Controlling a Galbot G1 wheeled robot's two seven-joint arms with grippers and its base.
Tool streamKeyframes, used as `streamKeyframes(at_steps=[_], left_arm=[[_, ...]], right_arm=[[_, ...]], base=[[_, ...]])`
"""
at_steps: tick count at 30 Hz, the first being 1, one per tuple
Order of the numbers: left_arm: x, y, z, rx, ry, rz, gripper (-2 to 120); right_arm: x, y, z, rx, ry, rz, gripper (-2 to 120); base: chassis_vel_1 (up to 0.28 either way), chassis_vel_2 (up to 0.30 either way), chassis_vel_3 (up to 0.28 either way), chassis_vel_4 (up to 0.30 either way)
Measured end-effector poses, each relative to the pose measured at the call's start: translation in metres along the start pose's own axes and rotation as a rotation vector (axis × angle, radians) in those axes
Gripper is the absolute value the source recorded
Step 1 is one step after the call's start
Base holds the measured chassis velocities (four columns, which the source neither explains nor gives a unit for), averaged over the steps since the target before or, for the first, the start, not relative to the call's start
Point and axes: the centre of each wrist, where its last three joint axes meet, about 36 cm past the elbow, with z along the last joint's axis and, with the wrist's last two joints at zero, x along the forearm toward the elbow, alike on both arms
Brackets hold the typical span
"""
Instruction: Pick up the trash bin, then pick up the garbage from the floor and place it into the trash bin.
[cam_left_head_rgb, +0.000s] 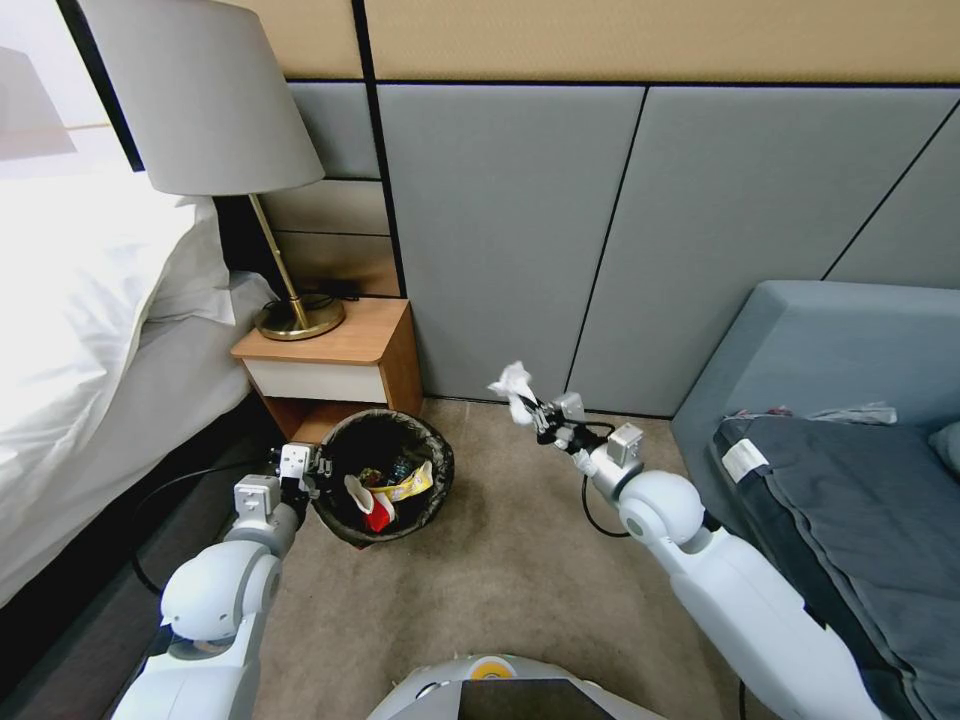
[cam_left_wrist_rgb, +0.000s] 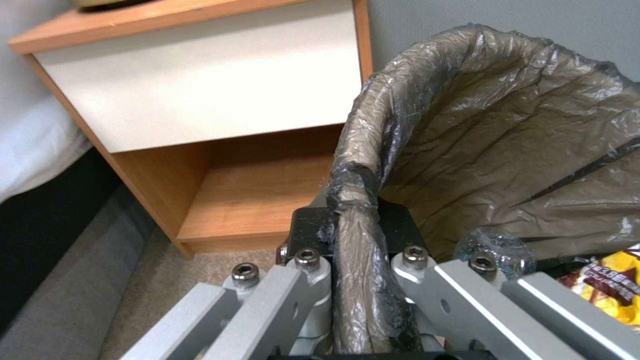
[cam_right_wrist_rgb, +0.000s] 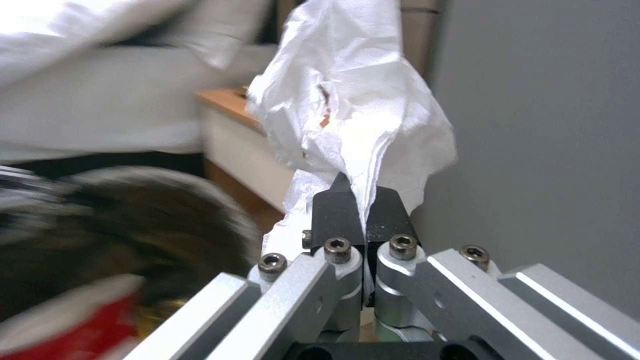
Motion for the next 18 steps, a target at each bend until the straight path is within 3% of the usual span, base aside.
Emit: streamKeyframes(at_steps=[7,18], left_arm=[[0.000,-0.001,0.000,-0.002,0.004,0.003,4],[0.000,0.000,0.000,-0.007,0.009,-0.002,4]], right_arm=[[-0.022,0.036,-0.007,-0.011,0.008,-0.160,0],[-0.031,0.077,0.005,-0.056,0.073,-0.280,0]], base=[[0.000,0.000,0.000,0.000],[0.000,0.000,0.000,0.000]])
